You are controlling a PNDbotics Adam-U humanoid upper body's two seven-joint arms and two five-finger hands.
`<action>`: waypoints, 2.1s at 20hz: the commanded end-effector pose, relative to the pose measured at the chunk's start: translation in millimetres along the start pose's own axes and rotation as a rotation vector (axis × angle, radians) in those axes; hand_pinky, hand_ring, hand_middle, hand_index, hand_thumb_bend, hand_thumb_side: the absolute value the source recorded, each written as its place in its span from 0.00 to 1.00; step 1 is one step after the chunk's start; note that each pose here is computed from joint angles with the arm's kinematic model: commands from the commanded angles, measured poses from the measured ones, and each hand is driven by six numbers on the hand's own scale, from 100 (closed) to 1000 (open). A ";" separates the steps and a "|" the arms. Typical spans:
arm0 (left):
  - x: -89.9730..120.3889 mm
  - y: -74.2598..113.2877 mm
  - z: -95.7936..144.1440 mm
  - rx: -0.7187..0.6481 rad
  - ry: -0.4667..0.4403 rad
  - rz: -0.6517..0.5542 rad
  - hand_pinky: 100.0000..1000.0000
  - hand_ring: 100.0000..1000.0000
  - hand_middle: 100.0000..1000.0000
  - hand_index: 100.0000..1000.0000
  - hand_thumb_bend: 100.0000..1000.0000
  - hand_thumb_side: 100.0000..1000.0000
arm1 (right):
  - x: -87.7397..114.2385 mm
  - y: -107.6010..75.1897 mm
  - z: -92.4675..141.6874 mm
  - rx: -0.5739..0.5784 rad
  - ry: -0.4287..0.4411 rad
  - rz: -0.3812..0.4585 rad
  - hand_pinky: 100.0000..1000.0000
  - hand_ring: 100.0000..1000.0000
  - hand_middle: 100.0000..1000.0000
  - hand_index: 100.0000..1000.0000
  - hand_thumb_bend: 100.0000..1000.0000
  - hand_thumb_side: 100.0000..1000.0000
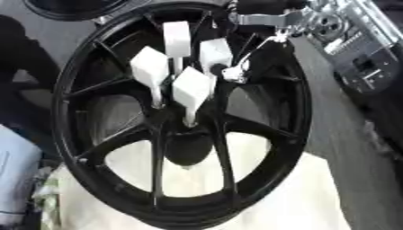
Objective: Pull the pin out of the wheel hub.
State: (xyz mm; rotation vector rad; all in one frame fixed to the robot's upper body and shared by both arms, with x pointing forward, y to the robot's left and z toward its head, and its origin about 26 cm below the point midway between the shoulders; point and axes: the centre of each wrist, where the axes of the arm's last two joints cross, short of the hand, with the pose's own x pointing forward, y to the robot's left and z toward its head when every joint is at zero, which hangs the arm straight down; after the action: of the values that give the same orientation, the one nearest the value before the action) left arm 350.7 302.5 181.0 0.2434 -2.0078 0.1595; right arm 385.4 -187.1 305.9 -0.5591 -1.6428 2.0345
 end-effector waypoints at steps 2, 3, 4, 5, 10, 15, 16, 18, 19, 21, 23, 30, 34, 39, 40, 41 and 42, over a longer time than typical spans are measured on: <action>10.1 -0.4 -3.8 -0.012 -0.035 -0.001 0.63 0.83 0.70 0.68 0.02 0.84 | -4.3 -6.3 6.9 -0.014 0.026 0.009 0.77 0.72 0.67 0.80 0.07 0.42; 10.0 -0.4 -3.8 -0.012 -0.035 -0.001 0.63 0.83 0.70 0.68 0.02 0.84 | -4.6 -6.0 6.9 -0.015 0.026 0.003 0.77 0.72 0.65 0.80 0.05 0.41; 9.9 -0.3 -3.8 -0.011 -0.035 -0.002 0.63 0.83 0.70 0.68 0.02 0.84 | -4.8 -5.7 6.8 -0.015 0.026 -0.004 0.77 0.72 0.64 0.78 0.04 0.40; 9.8 -0.2 -3.7 -0.011 -0.034 -0.002 0.63 0.83 0.70 0.68 0.02 0.84 | -5.1 -5.4 6.8 -0.016 0.026 -0.012 0.77 0.72 0.62 0.78 0.03 0.39; 9.6 -0.1 -3.7 -0.012 -0.034 -0.004 0.63 0.83 0.70 0.68 0.02 0.84 | -4.8 -4.7 7.1 -0.008 0.024 -0.020 0.76 0.72 0.55 0.72 0.04 0.40; 9.1 0.3 -3.9 -0.010 -0.031 -0.004 0.64 0.83 0.70 0.68 0.02 0.84 | -6.4 -4.2 8.0 -0.028 0.028 -0.046 0.74 0.69 0.43 0.62 0.00 0.33; 8.8 0.5 -4.0 -0.009 -0.030 -0.004 0.64 0.83 0.70 0.68 0.02 0.84 | -6.3 -4.5 8.3 -0.038 0.026 -0.058 0.74 0.67 0.40 0.58 0.00 0.30; 8.7 0.6 -4.0 -0.009 -0.030 -0.005 0.64 0.83 0.70 0.68 0.02 0.84 | -5.6 -6.0 9.5 -0.061 0.023 -0.085 0.72 0.64 0.36 0.53 0.00 0.26; 8.7 0.6 -4.0 -0.009 -0.030 -0.005 0.64 0.83 0.70 0.68 0.02 0.84 | -5.2 -7.2 10.4 -0.074 0.024 -0.098 0.71 0.62 0.34 0.50 0.00 0.24; 8.9 0.7 -4.1 -0.008 -0.030 -0.005 0.64 0.83 0.70 0.68 0.02 0.84 | -4.6 -9.3 12.5 -0.100 0.028 -0.125 0.70 0.59 0.30 0.47 0.00 0.21; 9.0 0.8 -4.1 -0.008 -0.031 -0.004 0.64 0.83 0.70 0.68 0.02 0.84 | -4.2 -11.8 15.3 -0.126 0.032 -0.154 0.67 0.56 0.27 0.43 0.00 0.17; 8.2 2.1 -3.9 -0.005 -0.028 -0.009 0.64 0.83 0.70 0.68 0.02 0.84 | 1.4 -29.5 38.0 -0.210 0.014 -0.260 0.65 0.52 0.21 0.38 0.00 0.11; 7.8 4.4 -3.6 0.000 -0.027 -0.017 0.64 0.83 0.70 0.68 0.02 0.84 | 8.3 -46.0 71.4 -0.283 -0.021 -0.308 0.65 0.52 0.20 0.38 0.00 0.08; 7.0 7.6 -3.0 0.008 -0.026 -0.024 0.64 0.83 0.70 0.68 0.02 0.84 | 13.6 -52.1 119.3 -0.413 -0.002 -0.386 0.65 0.51 0.20 0.38 0.00 0.05; 6.9 8.2 -2.9 0.009 -0.025 -0.025 0.64 0.83 0.70 0.68 0.01 0.84 | 14.0 -50.9 128.3 -0.440 0.008 -0.405 0.65 0.51 0.19 0.38 0.00 0.05; 6.7 8.7 -2.8 0.011 -0.025 -0.027 0.64 0.83 0.70 0.68 0.01 0.84 | 14.6 -49.1 137.1 -0.469 0.020 -0.422 0.65 0.51 0.19 0.38 0.00 0.04; 6.6 9.1 -2.7 0.011 -0.025 -0.028 0.64 0.83 0.70 0.68 0.02 0.83 | 15.3 -46.4 146.0 -0.500 0.035 -0.438 0.65 0.51 0.19 0.38 0.00 0.07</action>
State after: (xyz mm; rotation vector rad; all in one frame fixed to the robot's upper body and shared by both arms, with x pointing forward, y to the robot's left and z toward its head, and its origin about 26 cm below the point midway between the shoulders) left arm 349.7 304.9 178.2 0.2507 -1.9997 0.1604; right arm 309.7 -277.9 359.2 -0.2869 -1.9867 1.3245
